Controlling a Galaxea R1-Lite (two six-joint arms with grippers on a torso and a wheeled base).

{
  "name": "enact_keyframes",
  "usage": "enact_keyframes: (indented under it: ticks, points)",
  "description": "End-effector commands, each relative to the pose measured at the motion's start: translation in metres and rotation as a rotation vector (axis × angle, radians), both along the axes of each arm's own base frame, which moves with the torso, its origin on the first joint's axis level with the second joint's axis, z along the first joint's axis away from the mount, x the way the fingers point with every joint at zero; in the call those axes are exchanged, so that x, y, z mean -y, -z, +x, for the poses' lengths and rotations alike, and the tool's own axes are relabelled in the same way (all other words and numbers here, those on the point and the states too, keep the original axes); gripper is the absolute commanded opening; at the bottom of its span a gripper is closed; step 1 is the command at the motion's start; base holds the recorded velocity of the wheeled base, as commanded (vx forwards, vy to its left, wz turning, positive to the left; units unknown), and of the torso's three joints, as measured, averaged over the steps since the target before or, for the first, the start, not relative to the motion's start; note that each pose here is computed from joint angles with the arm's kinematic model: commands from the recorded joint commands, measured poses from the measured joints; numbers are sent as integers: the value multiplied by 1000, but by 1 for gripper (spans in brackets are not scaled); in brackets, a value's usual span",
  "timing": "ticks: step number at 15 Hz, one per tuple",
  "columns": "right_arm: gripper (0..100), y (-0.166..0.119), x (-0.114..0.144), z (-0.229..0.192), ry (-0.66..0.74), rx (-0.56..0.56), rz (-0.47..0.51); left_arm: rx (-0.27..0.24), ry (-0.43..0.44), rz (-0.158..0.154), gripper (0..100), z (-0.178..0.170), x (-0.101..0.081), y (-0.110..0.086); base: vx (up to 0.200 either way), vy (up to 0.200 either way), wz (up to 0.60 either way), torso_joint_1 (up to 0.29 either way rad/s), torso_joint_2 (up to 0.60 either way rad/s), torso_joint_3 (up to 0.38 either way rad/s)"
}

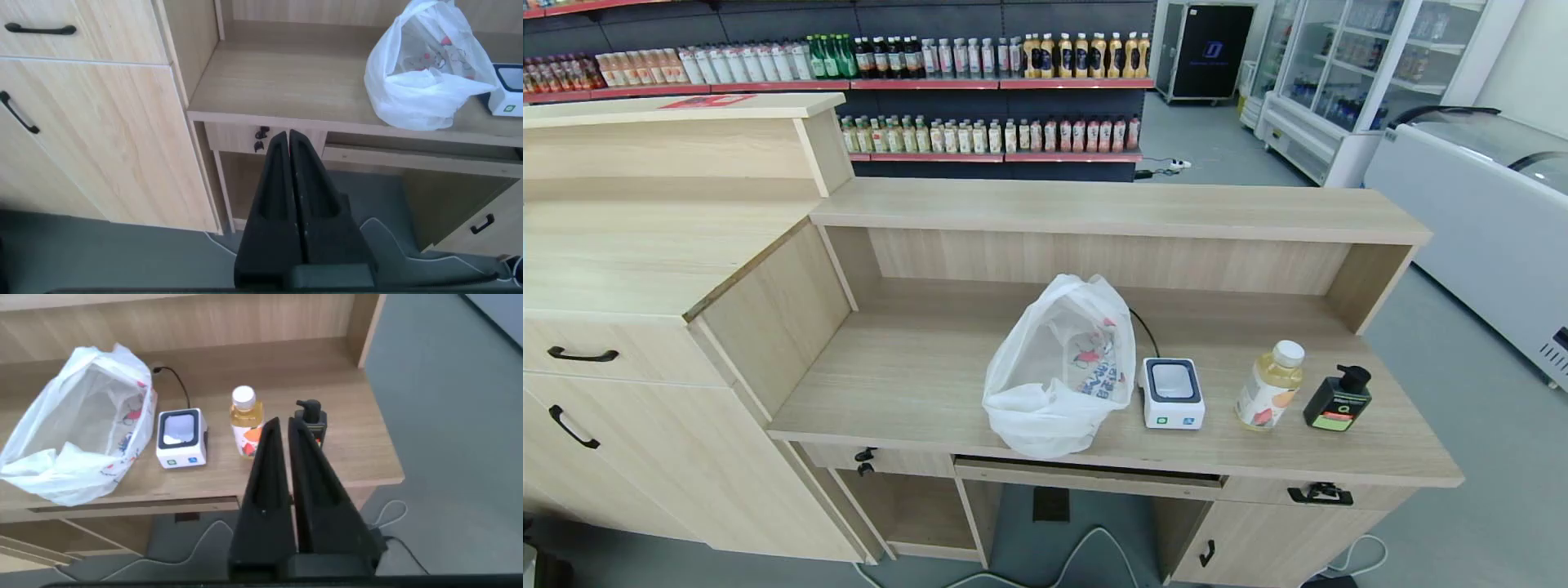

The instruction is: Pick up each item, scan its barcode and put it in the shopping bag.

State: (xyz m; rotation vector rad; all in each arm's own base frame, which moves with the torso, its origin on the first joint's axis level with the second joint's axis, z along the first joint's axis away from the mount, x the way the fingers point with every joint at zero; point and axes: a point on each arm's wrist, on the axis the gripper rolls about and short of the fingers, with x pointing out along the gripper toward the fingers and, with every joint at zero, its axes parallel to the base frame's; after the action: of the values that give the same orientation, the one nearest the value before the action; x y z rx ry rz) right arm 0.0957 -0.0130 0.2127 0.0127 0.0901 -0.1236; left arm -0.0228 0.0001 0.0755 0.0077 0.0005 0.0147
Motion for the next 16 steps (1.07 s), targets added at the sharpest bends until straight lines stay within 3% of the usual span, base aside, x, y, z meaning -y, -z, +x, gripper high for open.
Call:
enact_keyframes:
  ticks: [1, 4, 7, 12, 16]
  points:
    - [100, 36, 11, 40, 26, -207, 33, 0, -1, 0, 0, 0, 0, 0, 0, 0, 0, 0, 0, 0]
    - [100, 60, 26, 70, 79, -209, 17, 0, -1, 0, 0, 0, 0, 0, 0, 0, 0, 0, 0, 0]
    - [100, 83, 46, 98, 123, -233, -71, 0, -1, 0, 0, 0, 0, 0, 0, 0, 0, 0, 0, 0]
    - [100, 141, 67, 113, 182, -282, -83, 0, -1, 0, 0, 0, 0, 0, 0, 0, 0, 0, 0, 0]
    - [100, 150, 74, 131, 183, -272, -92, 0, -1, 0, 0, 0, 0, 0, 0, 0, 0, 0, 0, 0]
